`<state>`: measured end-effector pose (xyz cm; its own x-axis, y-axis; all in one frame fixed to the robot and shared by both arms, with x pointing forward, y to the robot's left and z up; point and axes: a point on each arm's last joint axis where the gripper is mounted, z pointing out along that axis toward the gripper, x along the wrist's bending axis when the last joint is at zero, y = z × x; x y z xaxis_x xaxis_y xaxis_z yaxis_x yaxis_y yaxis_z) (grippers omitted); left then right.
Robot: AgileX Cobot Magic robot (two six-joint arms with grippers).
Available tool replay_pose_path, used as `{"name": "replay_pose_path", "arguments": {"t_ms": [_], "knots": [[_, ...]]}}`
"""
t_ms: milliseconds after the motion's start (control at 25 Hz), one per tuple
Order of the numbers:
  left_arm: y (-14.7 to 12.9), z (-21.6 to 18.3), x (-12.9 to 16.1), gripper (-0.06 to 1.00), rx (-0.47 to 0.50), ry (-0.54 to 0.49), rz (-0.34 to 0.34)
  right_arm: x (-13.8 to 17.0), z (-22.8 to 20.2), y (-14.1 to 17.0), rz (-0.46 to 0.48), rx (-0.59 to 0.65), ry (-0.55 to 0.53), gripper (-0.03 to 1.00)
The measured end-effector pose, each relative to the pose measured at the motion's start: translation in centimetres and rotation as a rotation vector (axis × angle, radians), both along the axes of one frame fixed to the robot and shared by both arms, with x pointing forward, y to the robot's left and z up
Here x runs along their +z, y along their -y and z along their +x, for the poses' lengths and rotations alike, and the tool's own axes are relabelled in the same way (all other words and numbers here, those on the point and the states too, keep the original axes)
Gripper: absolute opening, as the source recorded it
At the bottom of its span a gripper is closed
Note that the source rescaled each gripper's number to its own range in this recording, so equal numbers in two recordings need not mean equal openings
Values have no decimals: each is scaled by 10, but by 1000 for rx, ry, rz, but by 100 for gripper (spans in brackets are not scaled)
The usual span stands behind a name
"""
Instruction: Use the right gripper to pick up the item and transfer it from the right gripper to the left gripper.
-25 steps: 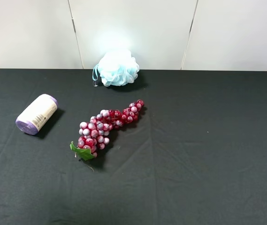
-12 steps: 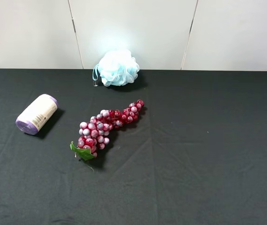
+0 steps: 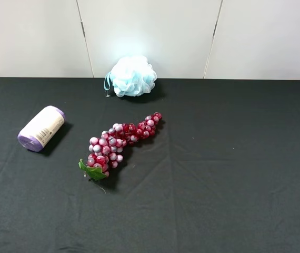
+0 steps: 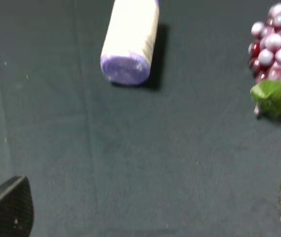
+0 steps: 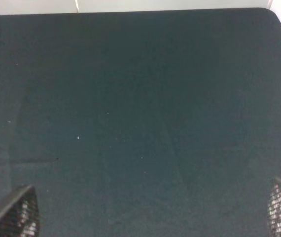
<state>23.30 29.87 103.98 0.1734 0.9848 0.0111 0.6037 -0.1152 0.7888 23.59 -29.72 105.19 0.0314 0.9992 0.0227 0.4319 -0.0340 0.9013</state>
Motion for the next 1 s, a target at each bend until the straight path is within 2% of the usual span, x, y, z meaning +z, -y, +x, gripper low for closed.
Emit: {"name": "replay_pose_path", "arguments": {"t_ms": [800, 1000], "knots": [[1, -1, -1, 93, -9, 6, -15, 0, 0, 0, 1, 0, 0, 99], [1, -5, -1, 93, -9, 40, -19, 0, 0, 0, 1, 0, 0, 99]]}}
